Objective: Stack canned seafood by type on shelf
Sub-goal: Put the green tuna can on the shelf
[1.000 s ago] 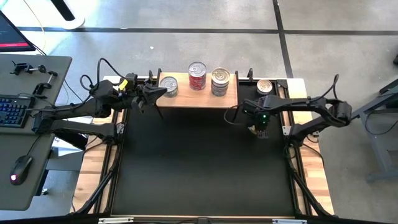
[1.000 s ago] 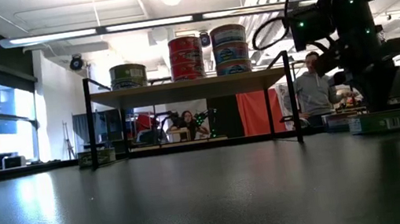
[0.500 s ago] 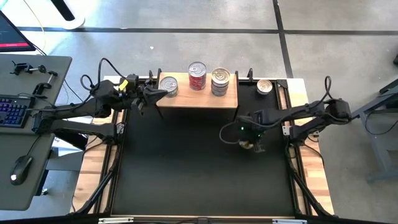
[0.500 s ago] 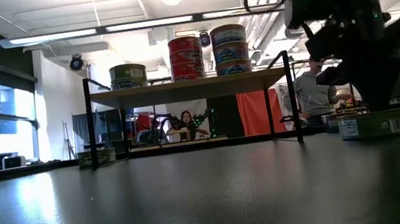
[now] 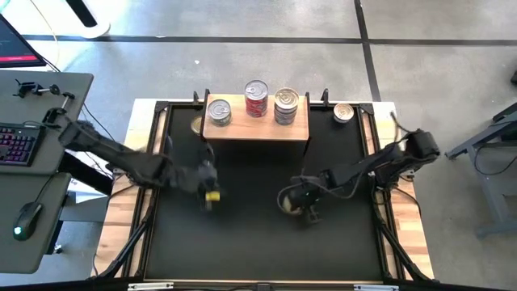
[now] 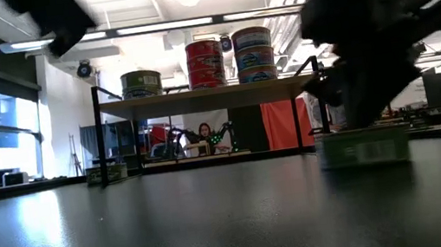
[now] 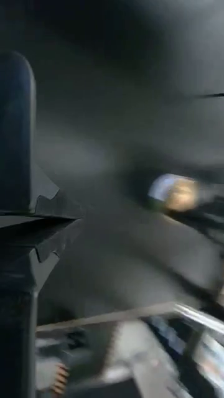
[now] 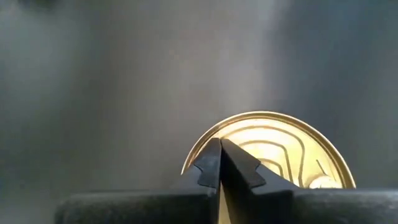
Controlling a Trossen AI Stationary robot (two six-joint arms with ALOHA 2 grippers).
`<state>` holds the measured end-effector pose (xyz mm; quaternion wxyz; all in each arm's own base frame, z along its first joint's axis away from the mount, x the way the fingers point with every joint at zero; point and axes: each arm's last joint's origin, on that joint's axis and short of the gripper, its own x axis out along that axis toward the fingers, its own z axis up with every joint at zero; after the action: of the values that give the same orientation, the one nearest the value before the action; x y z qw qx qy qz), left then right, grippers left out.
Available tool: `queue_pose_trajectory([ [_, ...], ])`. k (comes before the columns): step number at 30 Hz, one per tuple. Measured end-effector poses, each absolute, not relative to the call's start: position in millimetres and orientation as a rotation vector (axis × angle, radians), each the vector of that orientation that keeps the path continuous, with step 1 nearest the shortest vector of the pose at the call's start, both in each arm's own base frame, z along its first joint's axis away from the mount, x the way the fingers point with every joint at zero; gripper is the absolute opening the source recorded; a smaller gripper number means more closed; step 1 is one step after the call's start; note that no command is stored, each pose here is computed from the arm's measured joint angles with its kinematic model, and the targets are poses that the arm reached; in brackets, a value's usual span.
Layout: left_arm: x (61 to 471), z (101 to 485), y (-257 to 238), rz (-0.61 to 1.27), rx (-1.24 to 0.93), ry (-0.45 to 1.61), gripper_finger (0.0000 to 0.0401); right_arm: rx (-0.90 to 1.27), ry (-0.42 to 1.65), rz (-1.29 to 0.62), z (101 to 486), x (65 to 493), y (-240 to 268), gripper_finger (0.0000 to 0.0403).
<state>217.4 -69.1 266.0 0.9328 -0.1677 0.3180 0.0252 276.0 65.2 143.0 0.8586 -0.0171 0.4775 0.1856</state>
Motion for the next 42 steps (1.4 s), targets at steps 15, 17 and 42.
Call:
queue_pose_trajectory([
  [15, 187, 191, -145, 0.061, -0.186, 0.845, 0.0, 0.091, 0.781, 0.261, 170, 422, 104, 0.0],
  [17, 179, 184, -147, 0.037, -0.139, 0.855, 0.0, 0.125, 0.748, 0.222, 189, 430, 104, 0.0],
  [42, 251, 142, -137, -0.153, 0.198, 0.801, 0.0, 0.874, 1.072, -0.287, 143, 375, 119, 0.0],
])
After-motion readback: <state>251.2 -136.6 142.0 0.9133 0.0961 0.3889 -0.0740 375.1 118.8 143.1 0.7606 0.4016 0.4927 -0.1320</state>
